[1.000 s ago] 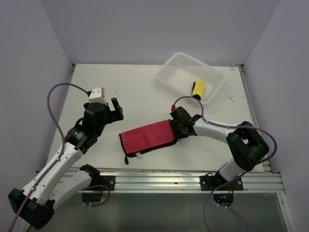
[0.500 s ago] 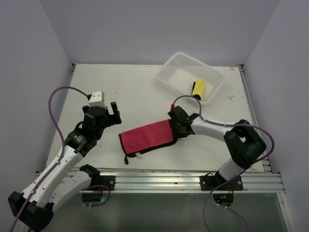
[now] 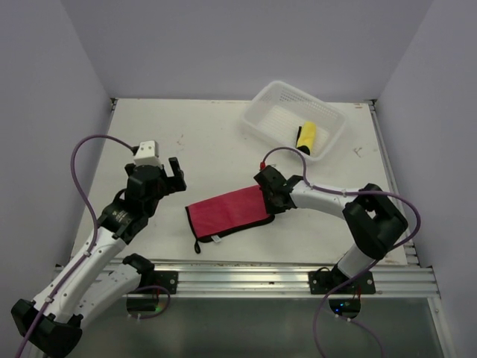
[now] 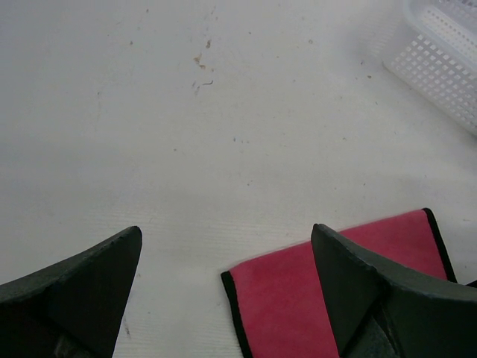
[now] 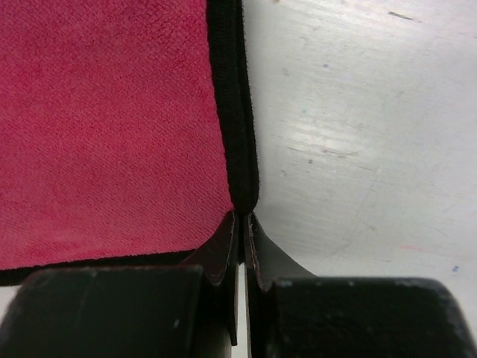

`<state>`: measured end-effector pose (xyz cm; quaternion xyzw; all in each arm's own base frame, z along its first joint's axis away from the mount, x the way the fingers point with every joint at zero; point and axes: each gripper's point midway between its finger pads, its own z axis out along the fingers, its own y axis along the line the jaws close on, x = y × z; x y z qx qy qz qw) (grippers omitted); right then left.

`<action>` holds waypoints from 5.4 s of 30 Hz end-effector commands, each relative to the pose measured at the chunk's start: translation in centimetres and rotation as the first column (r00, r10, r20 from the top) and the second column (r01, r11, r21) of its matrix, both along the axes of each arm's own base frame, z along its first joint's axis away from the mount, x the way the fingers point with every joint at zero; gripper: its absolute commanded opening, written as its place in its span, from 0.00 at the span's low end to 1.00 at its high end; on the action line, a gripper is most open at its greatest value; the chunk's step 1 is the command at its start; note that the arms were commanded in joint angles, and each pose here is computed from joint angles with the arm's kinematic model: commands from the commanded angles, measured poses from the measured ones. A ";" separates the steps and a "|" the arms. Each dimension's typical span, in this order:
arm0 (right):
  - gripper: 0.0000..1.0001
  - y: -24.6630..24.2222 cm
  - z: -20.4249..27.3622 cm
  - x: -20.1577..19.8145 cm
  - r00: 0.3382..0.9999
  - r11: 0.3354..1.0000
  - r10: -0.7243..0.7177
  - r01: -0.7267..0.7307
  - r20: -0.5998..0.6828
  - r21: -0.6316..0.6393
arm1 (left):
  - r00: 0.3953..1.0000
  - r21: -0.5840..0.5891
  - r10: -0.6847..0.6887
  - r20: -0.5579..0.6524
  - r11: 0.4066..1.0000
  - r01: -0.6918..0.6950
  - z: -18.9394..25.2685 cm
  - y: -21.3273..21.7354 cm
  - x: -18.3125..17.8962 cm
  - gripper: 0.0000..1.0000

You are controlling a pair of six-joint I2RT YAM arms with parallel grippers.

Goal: Roll the towels
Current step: Fold the towel

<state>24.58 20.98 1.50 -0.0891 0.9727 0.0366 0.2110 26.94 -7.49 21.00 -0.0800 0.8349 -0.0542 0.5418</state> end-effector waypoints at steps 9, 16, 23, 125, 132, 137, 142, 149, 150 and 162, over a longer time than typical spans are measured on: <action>0.00 -5.7 5.5 1.4 0.992 0.969 0.024 0.008 0.127 -0.245 | 1.000 0.012 0.008 0.028 1.000 -0.008 0.6 0.5 0.1 1.00; 0.00 -4.4 8.4 2.0 0.970 0.975 0.095 -0.046 0.222 -0.216 | 1.000 0.004 -0.002 0.028 1.000 0.002 0.6 0.2 0.1 1.00; 0.00 0.1 10.2 0.8 0.942 0.970 0.215 -0.176 0.258 -0.166 | 0.999 -0.006 -0.025 0.020 1.000 0.025 0.3 -0.3 0.1 1.00; 0.30 21.7 8.9 -8.5 0.831 0.784 0.544 -0.554 0.120 0.280 | 0.899 -0.462 -0.307 -0.312 0.876 0.139 -19.4 -8.1 -7.1 0.00; 0.31 20.0 11.2 -7.4 0.863 0.793 0.477 -0.504 0.166 0.342 | 0.907 -0.448 -0.290 -0.306 0.884 0.132 -18.7 -7.7 -6.9 0.00; 0.13 17.2 10.7 -4.8 0.905 0.846 0.395 -0.426 0.161 0.320 | 0.921 -0.433 -0.277 -0.272 0.890 0.140 -17.1 -7.7 -5.8 0.00; 0.02 14.1 10.1 -1.0 0.940 0.902 0.302 -0.336 0.161 0.270 | 0.929 -0.416 -0.271 -0.254 0.897 0.148 -15.1 -7.8 -5.0 0.00; 0.00 13.2 7.9 1.3 0.945 0.926 0.296 -0.320 0.139 0.200 | 0.950 -0.393 -0.248 -0.192 0.906 0.157 -11.6 -7.8 -3.2 0.00; 0.00 13.2 7.5 1.6 0.945 0.926 0.297 -0.320 0.137 0.200 | 0.951 -0.391 -0.252 -0.179 0.905 0.166 -11.2 -7.9 -2.9 0.00; 0.00 13.1 1.7 2.1 0.953 0.939 0.297 -0.303 0.056 0.161 | 0.938 -0.411 -0.333 -0.094 0.871 0.268 -8.9 -10.7 -0.1 0.00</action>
